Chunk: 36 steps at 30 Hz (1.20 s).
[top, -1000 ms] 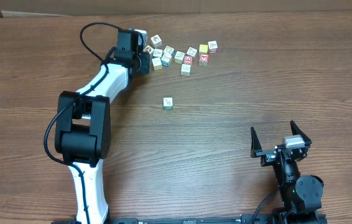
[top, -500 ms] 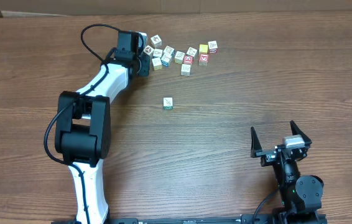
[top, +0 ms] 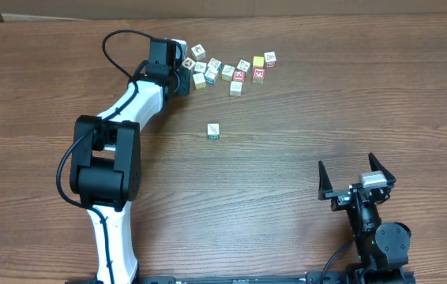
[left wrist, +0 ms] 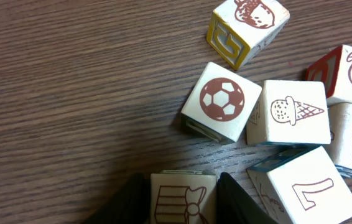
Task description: Form a horizontal line
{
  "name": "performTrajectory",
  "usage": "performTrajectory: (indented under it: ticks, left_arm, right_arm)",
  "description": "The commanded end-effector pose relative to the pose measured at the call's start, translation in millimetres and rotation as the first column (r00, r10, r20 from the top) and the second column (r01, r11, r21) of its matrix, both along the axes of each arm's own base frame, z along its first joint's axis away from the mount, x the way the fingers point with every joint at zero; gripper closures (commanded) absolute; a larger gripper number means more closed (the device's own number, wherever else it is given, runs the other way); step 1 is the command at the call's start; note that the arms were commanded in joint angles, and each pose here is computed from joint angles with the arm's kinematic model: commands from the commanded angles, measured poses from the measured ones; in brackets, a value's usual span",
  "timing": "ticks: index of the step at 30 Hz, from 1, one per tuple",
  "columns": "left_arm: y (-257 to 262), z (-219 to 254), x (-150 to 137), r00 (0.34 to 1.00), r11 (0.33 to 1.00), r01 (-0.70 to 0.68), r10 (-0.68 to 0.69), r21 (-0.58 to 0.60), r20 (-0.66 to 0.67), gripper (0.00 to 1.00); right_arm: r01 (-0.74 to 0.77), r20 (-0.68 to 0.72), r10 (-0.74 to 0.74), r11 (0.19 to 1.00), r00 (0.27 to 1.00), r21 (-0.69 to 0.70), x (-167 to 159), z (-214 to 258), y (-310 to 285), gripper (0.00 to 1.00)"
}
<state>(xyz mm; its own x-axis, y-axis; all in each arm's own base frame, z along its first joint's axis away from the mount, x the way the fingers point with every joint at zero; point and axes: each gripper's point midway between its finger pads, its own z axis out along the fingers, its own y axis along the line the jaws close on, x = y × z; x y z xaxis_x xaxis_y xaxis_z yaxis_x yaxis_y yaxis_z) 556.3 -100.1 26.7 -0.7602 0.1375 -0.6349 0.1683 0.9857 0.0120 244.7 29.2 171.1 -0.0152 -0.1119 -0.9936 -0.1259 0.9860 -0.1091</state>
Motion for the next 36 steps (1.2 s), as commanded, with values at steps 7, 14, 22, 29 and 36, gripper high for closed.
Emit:
performTrajectory:
  ticks: [7, 14, 22, 29, 36]
  left_arm:
    - [-8, -17, -12, 0.998, 1.0, 0.018, -0.018, -0.001, -0.06, 0.65]
    - [-6, 5, -22, 0.997, 1.0, -0.01, 0.009, -0.017, -0.078, 0.61]
    - [-5, 38, -28, 0.998, 0.999, -0.023, 0.021, -0.036, -0.062, 0.56]
    - [-6, 29, -25, 0.998, 0.999, -0.021, 0.018, -0.037, -0.061, 0.44]
    - [-6, -5, -14, 0.998, 0.999, -0.027, 0.025, -0.03, -0.058, 0.42]
  right_arm:
    - [-0.01, 0.005, 0.01, 1.0, 1.0, -0.001, 0, -2, 2, 0.0]
    - [-0.01, 0.005, 0.01, 1.0, 1.0, -0.001, 0, -2, 2, 0.0]
    - [-0.01, 0.005, 0.01, 1.0, 1.0, 0.0, 0, -2, 2, 0.0]
    - [-0.01, 0.005, 0.01, 1.0, 1.0, -0.001, 0, -2, 2, 0.0]
    - [-0.01, 0.005, 0.01, 1.0, 1.0, 0.0, 0, -2, 2, 0.0]
